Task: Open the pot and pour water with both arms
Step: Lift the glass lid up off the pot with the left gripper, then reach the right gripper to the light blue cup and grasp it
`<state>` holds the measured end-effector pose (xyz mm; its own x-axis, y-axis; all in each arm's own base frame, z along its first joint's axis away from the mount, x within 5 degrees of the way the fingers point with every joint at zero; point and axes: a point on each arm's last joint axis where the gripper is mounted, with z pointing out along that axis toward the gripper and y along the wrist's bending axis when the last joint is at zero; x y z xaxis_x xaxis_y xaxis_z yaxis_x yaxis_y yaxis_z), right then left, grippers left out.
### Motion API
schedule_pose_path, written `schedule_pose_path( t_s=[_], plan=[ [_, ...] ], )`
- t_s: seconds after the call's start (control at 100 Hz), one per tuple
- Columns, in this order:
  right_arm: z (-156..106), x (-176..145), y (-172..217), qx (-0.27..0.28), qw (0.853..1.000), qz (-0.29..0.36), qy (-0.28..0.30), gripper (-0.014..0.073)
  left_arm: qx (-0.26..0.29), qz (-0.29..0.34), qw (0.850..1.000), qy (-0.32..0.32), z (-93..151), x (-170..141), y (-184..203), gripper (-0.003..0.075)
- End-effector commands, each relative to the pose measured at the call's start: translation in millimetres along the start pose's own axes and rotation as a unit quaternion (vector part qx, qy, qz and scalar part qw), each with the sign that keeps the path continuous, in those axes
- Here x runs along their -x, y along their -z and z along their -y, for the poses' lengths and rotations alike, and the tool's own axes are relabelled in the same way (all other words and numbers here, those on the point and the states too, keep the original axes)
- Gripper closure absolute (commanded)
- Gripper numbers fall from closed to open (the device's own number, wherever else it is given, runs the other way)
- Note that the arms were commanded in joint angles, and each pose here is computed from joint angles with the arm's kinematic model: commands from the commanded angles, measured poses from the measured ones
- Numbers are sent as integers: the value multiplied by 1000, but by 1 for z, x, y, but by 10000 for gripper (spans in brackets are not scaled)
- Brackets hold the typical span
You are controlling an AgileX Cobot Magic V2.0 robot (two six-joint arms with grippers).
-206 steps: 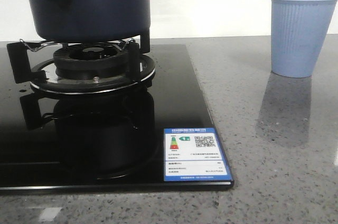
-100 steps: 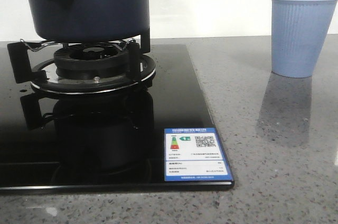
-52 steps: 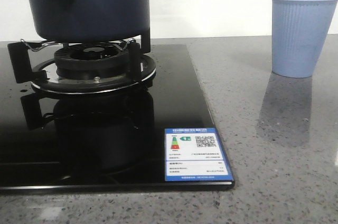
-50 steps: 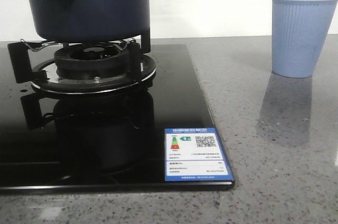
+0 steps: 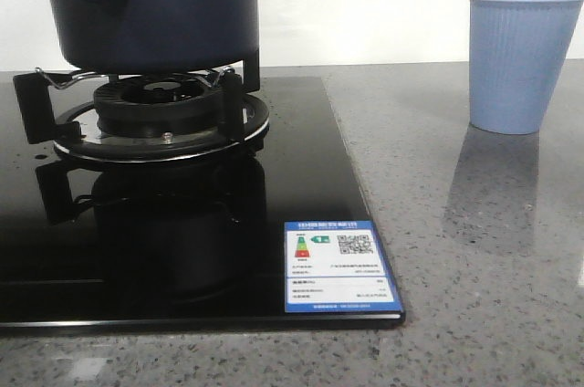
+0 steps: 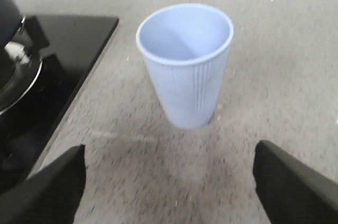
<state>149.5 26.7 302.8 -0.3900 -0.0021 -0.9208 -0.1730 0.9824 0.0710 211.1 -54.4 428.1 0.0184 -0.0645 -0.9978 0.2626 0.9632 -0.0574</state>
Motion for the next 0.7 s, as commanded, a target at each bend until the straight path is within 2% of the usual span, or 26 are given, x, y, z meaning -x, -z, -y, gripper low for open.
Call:
schedule_pose_path(
  t_s=[0.0, 0.15, 0.41, 0.69],
  plan=[
    [3, 14, -7, -14, 997, 79, 5, 35, 16, 74, 997, 0, -3, 26, 11, 351],
    [7, 9, -28, -27, 995, 91, 4, 35, 17, 76, 997, 0, -3, 27, 12, 351],
    [-3, 3, -57, -6, 996, 85, 11, 35, 17, 78, 997, 0, -3, 27, 12, 351],
    [-2, -1, -85, -20, 995, 101, 14, 35, 17, 78, 997, 0, -3, 27, 12, 351]
  ],
)
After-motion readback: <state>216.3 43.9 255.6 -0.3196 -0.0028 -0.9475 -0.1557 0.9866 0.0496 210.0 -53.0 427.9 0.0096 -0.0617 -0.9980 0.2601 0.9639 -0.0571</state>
